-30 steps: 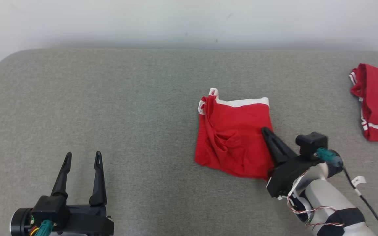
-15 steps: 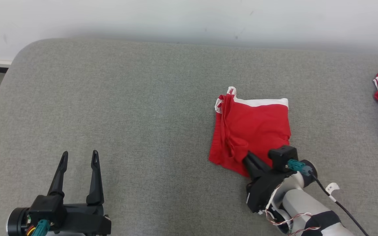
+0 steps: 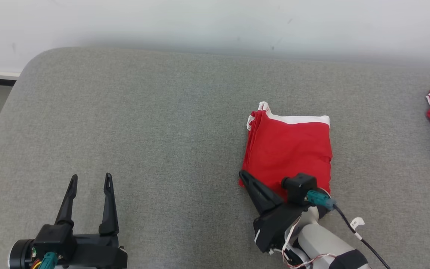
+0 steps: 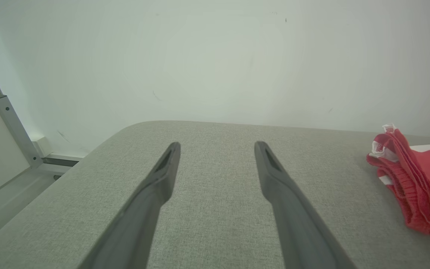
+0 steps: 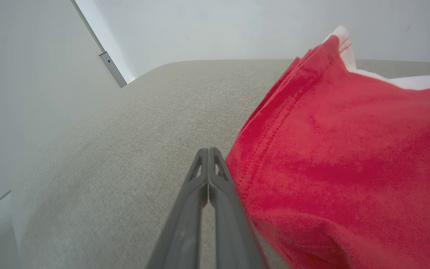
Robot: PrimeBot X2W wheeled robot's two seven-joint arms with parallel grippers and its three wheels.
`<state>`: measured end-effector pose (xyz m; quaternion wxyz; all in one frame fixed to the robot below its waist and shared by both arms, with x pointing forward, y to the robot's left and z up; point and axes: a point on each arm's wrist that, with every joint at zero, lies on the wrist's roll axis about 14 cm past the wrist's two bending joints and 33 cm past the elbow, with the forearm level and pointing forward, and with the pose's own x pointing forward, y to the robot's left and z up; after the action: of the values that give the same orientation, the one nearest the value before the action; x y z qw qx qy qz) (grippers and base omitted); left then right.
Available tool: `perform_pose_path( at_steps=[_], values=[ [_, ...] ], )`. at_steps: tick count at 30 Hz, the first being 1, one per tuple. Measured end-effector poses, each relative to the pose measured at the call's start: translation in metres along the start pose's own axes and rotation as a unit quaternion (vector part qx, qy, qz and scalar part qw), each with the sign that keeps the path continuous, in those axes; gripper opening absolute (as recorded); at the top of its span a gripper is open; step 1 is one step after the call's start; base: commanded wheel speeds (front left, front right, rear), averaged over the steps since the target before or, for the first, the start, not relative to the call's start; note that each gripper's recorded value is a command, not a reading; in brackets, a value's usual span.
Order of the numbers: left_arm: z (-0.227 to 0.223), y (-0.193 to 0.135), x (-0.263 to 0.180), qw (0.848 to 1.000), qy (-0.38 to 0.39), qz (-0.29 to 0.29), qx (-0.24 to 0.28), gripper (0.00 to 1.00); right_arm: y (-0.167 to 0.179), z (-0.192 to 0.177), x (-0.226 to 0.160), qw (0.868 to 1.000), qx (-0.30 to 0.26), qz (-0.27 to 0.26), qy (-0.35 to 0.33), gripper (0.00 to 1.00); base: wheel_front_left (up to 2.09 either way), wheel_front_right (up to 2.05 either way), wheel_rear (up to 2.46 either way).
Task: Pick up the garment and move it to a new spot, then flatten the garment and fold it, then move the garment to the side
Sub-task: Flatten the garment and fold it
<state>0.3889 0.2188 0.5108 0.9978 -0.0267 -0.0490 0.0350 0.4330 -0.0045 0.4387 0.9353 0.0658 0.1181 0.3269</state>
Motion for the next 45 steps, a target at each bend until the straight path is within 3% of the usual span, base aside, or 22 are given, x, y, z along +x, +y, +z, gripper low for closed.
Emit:
perform_pose_path(
  at_steps=[7, 15, 21, 28, 30, 31, 32, 33, 45],
  values=[
    [0.003, 0.000, 0.000, 1.000, -0.005, 0.001, -0.002, 1.00, -0.014, 0.046, -0.011, 0.997, 0.000, -0.025, -0.077, 0.00, 0.00, 0.00, 0.00],
    [0.006, -0.012, 0.000, 1.000, -0.011, -0.015, -0.003, 1.00, -0.064, 0.086, -0.061, 0.982, -0.016, -0.108, -0.151, 0.00, 0.00, 0.00, 0.00],
    [0.007, -0.021, -0.002, 1.000, -0.013, -0.027, -0.002, 1.00, -0.094, 0.098, -0.108, 0.966, -0.019, -0.178, -0.188, 0.00, 0.00, 0.00, 0.00],
    [0.009, -0.029, -0.006, 0.999, -0.014, -0.043, 0.017, 1.00, -0.107, 0.087, -0.152, 0.953, -0.039, -0.235, -0.186, 0.00, 0.00, 0.00, 0.00],
    [0.009, -0.030, -0.008, 0.999, -0.014, -0.047, 0.022, 1.00, -0.109, 0.080, -0.167, 0.949, -0.041, -0.255, -0.182, 0.26, 0.00, 0.00, 0.00],
    [0.010, -0.030, -0.009, 0.998, -0.015, -0.047, 0.025, 1.00, -0.109, 0.079, -0.171, 0.947, -0.044, -0.260, -0.182, 0.49, 0.00, 0.00, 0.00],
    [0.010, -0.029, -0.010, 0.998, -0.015, -0.047, 0.027, 1.00, -0.109, 0.077, -0.175, 0.946, -0.047, -0.266, -0.181, 0.84, 0.00, 0.00, 0.00],
    [0.009, -0.029, -0.011, 0.998, -0.014, -0.046, 0.027, 1.00, -0.109, 0.075, -0.179, 0.944, -0.049, -0.271, -0.180, 1.00, 0.00, 0.00, 0.00],
    [0.009, -0.021, -0.025, 0.999, -0.011, -0.036, 0.039, 1.00, -0.098, 0.064, -0.190, 0.941, -0.061, -0.289, -0.163, 1.00, 0.00, 0.00, 0.00]
  ],
)
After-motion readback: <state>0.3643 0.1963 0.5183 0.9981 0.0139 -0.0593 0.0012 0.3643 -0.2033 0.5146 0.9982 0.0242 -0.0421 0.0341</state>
